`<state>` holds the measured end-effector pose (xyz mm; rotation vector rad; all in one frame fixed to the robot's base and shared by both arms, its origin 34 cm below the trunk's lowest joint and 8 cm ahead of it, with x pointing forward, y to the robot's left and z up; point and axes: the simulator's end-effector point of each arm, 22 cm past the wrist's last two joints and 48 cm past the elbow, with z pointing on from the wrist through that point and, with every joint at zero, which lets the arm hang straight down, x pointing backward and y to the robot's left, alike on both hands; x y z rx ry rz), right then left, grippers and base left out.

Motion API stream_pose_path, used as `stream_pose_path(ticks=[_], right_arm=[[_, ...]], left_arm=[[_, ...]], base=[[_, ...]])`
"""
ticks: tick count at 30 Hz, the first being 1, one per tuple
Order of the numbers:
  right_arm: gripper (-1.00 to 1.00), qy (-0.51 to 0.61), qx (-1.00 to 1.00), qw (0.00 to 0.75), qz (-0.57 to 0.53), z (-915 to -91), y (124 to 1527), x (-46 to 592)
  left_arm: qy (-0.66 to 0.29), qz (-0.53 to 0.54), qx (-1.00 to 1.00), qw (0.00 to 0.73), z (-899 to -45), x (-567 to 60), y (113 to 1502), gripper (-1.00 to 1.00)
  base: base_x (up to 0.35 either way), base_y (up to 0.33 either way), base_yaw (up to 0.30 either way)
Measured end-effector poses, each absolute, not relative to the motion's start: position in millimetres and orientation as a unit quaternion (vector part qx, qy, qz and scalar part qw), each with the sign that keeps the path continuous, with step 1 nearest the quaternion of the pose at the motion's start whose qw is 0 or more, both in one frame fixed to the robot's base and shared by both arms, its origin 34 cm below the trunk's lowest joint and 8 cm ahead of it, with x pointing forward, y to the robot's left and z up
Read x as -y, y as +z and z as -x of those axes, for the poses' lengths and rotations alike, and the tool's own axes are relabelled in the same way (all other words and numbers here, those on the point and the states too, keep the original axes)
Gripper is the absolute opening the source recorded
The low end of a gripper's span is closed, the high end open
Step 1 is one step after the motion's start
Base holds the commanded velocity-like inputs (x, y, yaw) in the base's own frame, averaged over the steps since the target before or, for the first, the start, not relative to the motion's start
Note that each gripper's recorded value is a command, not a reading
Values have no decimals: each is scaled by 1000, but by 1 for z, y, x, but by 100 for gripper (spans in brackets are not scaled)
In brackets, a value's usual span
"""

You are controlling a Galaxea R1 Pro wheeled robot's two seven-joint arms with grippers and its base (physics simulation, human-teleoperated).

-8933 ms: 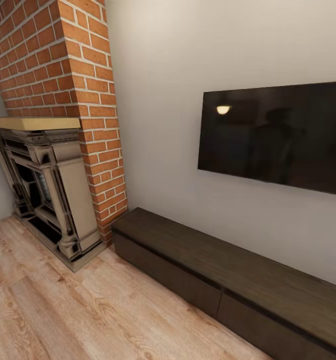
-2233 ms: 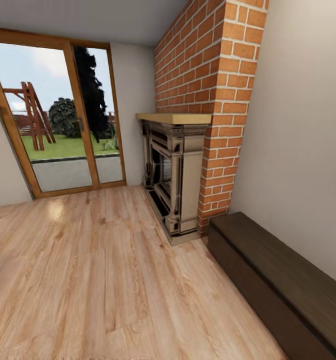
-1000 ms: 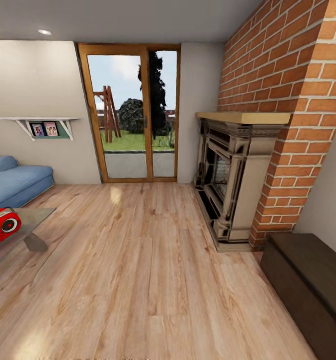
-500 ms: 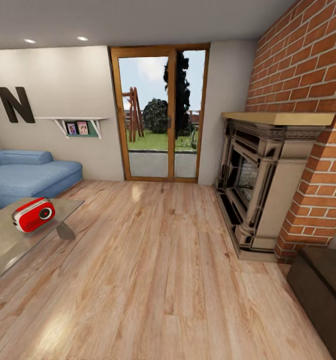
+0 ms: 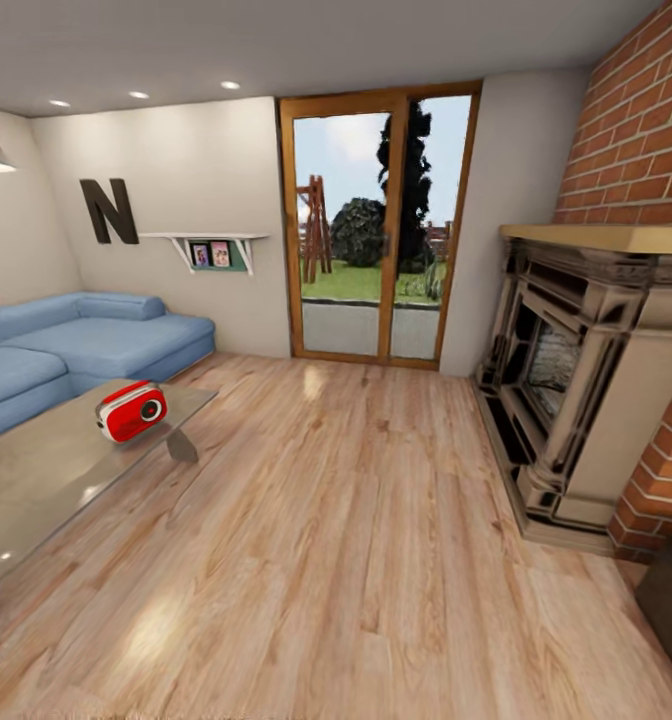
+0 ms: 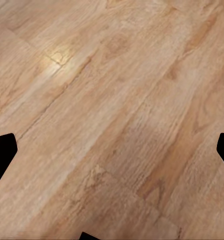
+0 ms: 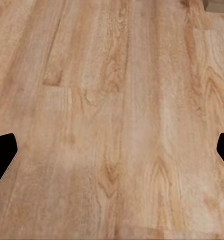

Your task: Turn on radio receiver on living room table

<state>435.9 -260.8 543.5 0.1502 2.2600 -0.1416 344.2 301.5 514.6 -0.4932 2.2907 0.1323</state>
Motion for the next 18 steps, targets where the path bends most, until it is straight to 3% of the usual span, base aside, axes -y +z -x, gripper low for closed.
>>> stream_pose_path(ticks=[14,18], right_arm=[[100,-57,-903,422,-60,-436,544,261],[100,-56,-903,422,-60,-436,544,260]], left_arm=[[52,194,-900,387,-344,-301,515,100],[52,194,-900,387,-344,-301,515,100]], base=[[0,0,294],[0,0,151]])
